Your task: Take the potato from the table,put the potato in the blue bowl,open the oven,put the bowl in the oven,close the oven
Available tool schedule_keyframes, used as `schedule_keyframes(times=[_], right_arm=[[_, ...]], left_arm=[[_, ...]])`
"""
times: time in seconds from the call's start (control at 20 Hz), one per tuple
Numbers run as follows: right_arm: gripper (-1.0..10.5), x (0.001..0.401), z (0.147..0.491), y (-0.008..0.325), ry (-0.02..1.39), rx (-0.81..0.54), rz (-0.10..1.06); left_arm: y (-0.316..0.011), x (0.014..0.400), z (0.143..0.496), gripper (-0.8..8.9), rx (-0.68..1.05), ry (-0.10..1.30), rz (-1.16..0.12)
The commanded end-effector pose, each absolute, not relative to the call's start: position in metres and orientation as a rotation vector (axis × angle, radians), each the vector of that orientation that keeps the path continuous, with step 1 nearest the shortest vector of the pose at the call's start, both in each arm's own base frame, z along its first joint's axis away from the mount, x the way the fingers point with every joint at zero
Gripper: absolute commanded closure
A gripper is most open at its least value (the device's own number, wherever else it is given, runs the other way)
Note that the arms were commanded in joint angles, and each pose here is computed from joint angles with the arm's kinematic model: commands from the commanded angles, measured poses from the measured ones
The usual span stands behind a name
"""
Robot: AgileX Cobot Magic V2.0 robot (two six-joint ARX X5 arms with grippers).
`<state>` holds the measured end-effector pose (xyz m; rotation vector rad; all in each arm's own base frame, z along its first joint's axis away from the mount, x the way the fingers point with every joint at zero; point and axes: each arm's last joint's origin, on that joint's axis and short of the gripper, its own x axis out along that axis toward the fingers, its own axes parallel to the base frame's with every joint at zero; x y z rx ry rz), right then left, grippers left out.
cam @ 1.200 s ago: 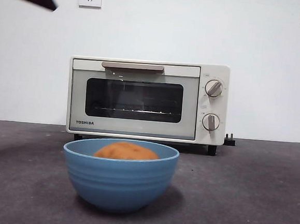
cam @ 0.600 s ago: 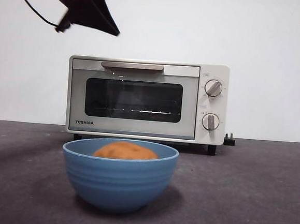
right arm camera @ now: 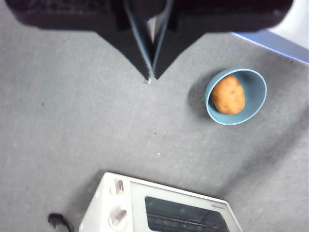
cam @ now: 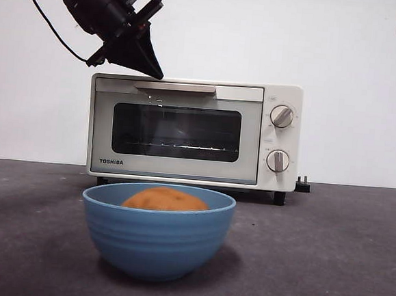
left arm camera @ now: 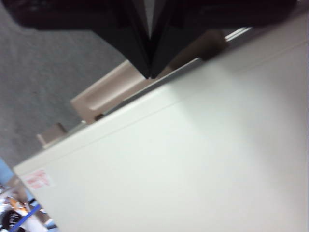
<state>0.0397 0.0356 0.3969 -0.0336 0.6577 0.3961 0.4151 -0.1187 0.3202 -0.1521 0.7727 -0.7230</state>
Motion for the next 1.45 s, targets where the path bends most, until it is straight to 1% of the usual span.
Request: schedule_keyframes(times=[0.05,0.35,0.45,0.5,0.55,0.7,0.95,1.1,1.3,1.45], right_arm=[[9.5,0.037,0.392,0.033,0.658,0.015,0.38],[9.5,0.039,0.387,0.034,0.66,0.014,0.37],[9.5,0.041,0.385,0.037,0.65,0.019,0.368],[9.5,0.042,0.385,0.038,0.635,0.019,0.349],[9.5,0.043,0.386,0.038,0.617,0.021,0.332],[9.5,0.045,0.389,0.039,0.576,0.047,0.326],[9.5,0.045,0.389,0.039,0.583,0.057,0.322],[9.5,0.045,0.389,0.039,0.582,0.06,0.321],[9.5,0.045,0.389,0.039,0.583,0.067,0.319],[9.5,0.045,0.389,0.039,0.583,0.066,0.319]], left_arm=[[-0.121,0.418,0.316,8.19,-0.152,0.779,-0.723],[-0.123,0.419,0.305,8.19,-0.14,0.831,-0.727],[-0.124,0.418,0.305,8.19,-0.12,0.84,-0.694],[-0.124,0.417,0.303,8.19,-0.119,0.859,-0.692],[-0.125,0.414,0.301,8.19,-0.108,0.888,-0.689],[-0.131,0.409,0.297,8.19,0.021,0.919,-0.624],[-0.138,0.406,0.295,8.19,0.046,0.939,-0.6],[-0.14,0.402,0.285,8.19,0.055,0.983,-0.602],[-0.141,0.388,0.27,8.19,0.042,0.954,-0.603],[-0.137,0.366,0.261,8.19,0.059,0.906,-0.548]])
